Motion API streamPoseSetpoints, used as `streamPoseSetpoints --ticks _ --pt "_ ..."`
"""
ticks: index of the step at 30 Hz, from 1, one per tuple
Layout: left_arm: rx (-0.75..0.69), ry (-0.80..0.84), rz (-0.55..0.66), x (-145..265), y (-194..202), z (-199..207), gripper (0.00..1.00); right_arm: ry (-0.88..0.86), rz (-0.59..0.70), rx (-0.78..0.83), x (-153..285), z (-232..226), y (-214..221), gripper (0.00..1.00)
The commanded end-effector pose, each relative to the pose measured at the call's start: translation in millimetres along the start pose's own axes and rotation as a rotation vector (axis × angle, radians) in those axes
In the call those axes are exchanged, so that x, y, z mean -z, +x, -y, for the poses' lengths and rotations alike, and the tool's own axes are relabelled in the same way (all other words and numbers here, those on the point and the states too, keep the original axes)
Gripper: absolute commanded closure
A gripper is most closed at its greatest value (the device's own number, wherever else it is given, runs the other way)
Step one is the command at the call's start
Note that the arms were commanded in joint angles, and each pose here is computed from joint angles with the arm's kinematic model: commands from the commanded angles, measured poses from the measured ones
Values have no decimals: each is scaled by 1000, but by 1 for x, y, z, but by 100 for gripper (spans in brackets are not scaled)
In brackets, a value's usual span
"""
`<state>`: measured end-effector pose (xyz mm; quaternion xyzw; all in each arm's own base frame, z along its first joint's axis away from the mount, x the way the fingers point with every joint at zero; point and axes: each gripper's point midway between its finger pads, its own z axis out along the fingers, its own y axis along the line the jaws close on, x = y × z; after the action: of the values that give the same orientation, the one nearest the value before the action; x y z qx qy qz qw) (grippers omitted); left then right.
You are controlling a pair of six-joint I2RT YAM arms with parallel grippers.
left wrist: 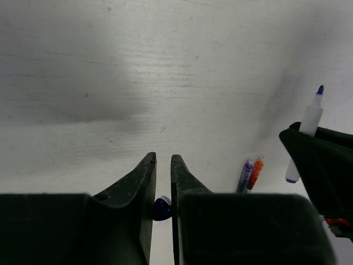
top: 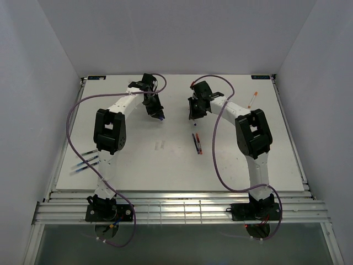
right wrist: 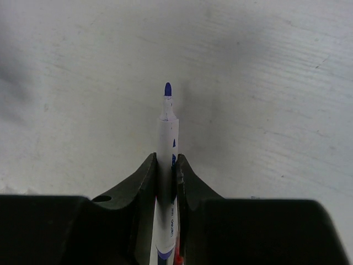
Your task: Open the pen caps
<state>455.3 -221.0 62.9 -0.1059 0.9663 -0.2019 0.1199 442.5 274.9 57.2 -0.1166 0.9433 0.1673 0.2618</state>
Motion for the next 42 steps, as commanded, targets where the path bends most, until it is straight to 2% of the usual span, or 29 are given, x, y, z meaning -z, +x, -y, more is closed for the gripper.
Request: streamPoseSetpoints --ticks 1,6,17,23,26,34,42 --pt "-21 -47 63 12 -13 1 100 26 103 35 -2 11 -36 92" --pt "-32 -103 105 12 -22 -9 100 74 105 53 -12 24 -35 92" --pt "20 -165 59 -12 -9 -28 89 58 110 44 -12 27 -31 92" --pt "8 -186 46 -19 -10 -34 87 24 111 30 -7 20 -27 92" --pt "11 -198 31 -22 -6 -38 82 16 114 24 -4 19 -25 92" --pt "20 -222 16 -25 -2 -43 63 6 108 14 -8 18 -24 92" --pt "28 -243 18 -23 -2 -47 52 -4 112 19 -13 16 -30 92"
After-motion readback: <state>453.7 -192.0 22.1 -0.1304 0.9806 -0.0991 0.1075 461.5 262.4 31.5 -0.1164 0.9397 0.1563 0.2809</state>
